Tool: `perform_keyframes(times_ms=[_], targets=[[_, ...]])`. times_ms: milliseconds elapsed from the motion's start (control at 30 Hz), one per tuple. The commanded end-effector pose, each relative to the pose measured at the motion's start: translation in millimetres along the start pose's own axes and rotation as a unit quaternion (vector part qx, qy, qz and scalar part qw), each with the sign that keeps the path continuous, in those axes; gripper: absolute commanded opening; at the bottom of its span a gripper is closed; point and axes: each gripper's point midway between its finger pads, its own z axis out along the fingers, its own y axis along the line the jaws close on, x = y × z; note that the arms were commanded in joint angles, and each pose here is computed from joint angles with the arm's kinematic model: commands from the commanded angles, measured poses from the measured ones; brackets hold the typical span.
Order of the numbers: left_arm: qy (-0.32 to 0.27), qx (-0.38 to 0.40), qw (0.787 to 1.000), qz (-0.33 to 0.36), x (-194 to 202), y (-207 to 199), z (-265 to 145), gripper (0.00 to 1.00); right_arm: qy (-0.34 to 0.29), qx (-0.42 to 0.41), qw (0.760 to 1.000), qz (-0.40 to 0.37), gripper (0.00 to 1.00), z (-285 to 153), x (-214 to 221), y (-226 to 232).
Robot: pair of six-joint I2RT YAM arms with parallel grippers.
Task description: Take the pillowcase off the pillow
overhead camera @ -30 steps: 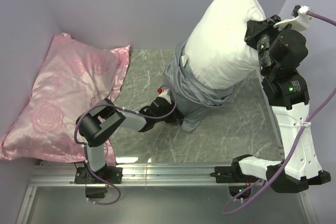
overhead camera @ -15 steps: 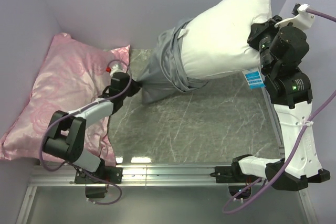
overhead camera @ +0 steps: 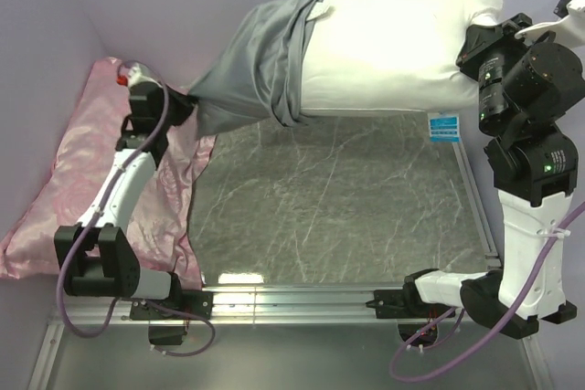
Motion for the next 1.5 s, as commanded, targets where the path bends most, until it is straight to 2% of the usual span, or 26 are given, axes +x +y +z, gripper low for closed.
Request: perform_keyframes(times_ms=[0, 167, 267, 367, 400, 467, 500, 533, 567, 600, 733, 800, 933, 967, 1000, 1067, 1133, 1167, 1200, 1267, 1333, 1367, 1433, 1467], targets=[[-0.115, -0.115, 0.987, 0.007, -94.7, 47.6, -20.7, 0.0, -0.193, 0.044, 0.977, 0.078, 0.0, -44.3, -118.2, -24.8], [-0.158, -0.111, 0.98, -0.044, -158.5, 69.8, -46.7, 0.0, -0.18, 0.066, 0.979, 0.064, 0.0, -37.9, -106.6, -32.3], [-0.158, -0.049, 0.986, -0.015, -167.5, 30.5, -66.7, 0.0, -0.135, 0.059, 0.988, 0.05, 0.0, -22.9, -79.6, -26.6], [-0.163, -0.019, 0.986, 0.026, -167.2, 3.8, -88.0, 0.0, -0.066, 0.047, 0.996, 0.038, 0.0, -5.5, -22.6, -25.2], [-0.167, -0.004, 0.985, 0.049, -166.4, -11.0, -100.3, 0.0, -0.018, 0.041, 0.999, 0.031, 0.0, 5.2, 20.0, -25.9], [-0.158, 0.021, 0.984, 0.077, -158.9, -37.5, -117.4, 0.01, 0.01, 0.034, 0.999, 0.032, 0.0, 0.5, 48.7, -31.6], [-0.156, 0.021, 0.983, 0.099, -156.0, -44.0, -123.4, 0.01, 0.048, 0.031, 0.998, 0.029, 0.0, -0.2, 84.8, -38.2], [-0.155, 0.016, 0.982, 0.109, -153.4, -49.6, -130.6, 0.01, 0.067, 0.03, 0.997, 0.026, 0.0, -0.1, 103.0, -41.1], [-0.146, 0.038, 0.981, 0.124, -142.1, -66.9, -138.8, 0.01, 0.087, 0.031, 0.996, 0.021, 0.0, -0.9, 120.9, -45.1], [-0.136, 0.045, 0.979, 0.142, -134.4, -73.4, -142.0, 0.01, 0.118, 0.043, 0.992, 0.011, 0.0, -2.0, 151.3, -55.6], [-0.082, 0.071, 0.977, 0.185, -90.6, -94.6, -146.1, 0.01, 0.192, 0.038, 0.981, -0.007, 0.01, -9.1, 220.0, -71.0], [-0.067, 0.069, 0.975, 0.199, -75.6, -96.4, -144.7, 0.01, 0.233, 0.041, 0.971, -0.027, 0.08, -10.4, 254.8, -79.7], [-0.045, 0.057, 0.975, 0.211, -62.9, -87.9, -131.6, 0.0, 0.3, 0.027, 0.952, -0.057, 0.41, -14.0, 297.9, -83.9], [-0.043, 0.056, 0.975, 0.212, -62.5, -87.4, -128.7, 0.0, 0.307, 0.017, 0.95, -0.058, 0.55, -14.6, 301.2, -81.4], [-0.043, 0.057, 0.975, 0.211, -62.6, -88.1, -127.0, 0.01, 0.307, 0.005, 0.95, -0.064, 0.6, -14.0, 298.7, -77.3], [-0.042, 0.055, 0.976, 0.208, -65.3, -91.3, -122.2, 0.01, 0.299, -0.016, 0.952, -0.065, 0.66, -9.5, 277.2, -61.0], [-0.045, 0.063, 0.975, 0.207, -72.1, -101.6, -123.3, 0.01, 0.309, -0.011, 0.947, -0.09, 0.67, -6.6, 269.1, -56.9], [-0.039, 0.064, 0.975, 0.207, -71.1, -103.8, -119.6, 0.0, 0.284, -0.017, 0.954, -0.092, 0.69, 0.9, 242.9, -46.0], [-0.04, 0.068, 0.975, 0.207, -72.9, -107.9, -120.5, 0.01, 0.289, -0.027, 0.952, -0.096, 0.69, 4.1, 241.1, -39.9], [-0.041, 0.072, 0.974, 0.21, -78.8, -117.1, -119.8, 0.01, 0.282, -0.086, 0.95, -0.104, 0.7, 0.6, 224.0, -13.0], [-0.045, 0.075, 0.973, 0.212, -85.7, -125.9, -122.6, 0.01, 0.3, -0.207, 0.924, -0.119, 0.72, -28.9, 232.4, 40.6], [-0.038, 0.071, 0.973, 0.214, -84.3, -125.5, -115.9, 0.01, 0.301, -0.252, 0.906, -0.157, 0.74, -44.0, 237.6, 58.9], [-0.04, 0.076, 0.973, 0.215, -88.1, -132.9, -115.8, 0.01, 0.322, -0.273, 0.879, -0.221, 0.75, -60.9, 264.9, 72.3], [-0.032, 0.073, 0.973, 0.216, -84.2, -132.1, -111.8, 0.01, 0.334, -0.312, 0.851, -0.257, 0.76, -85.4, 288.5, 87.8]])
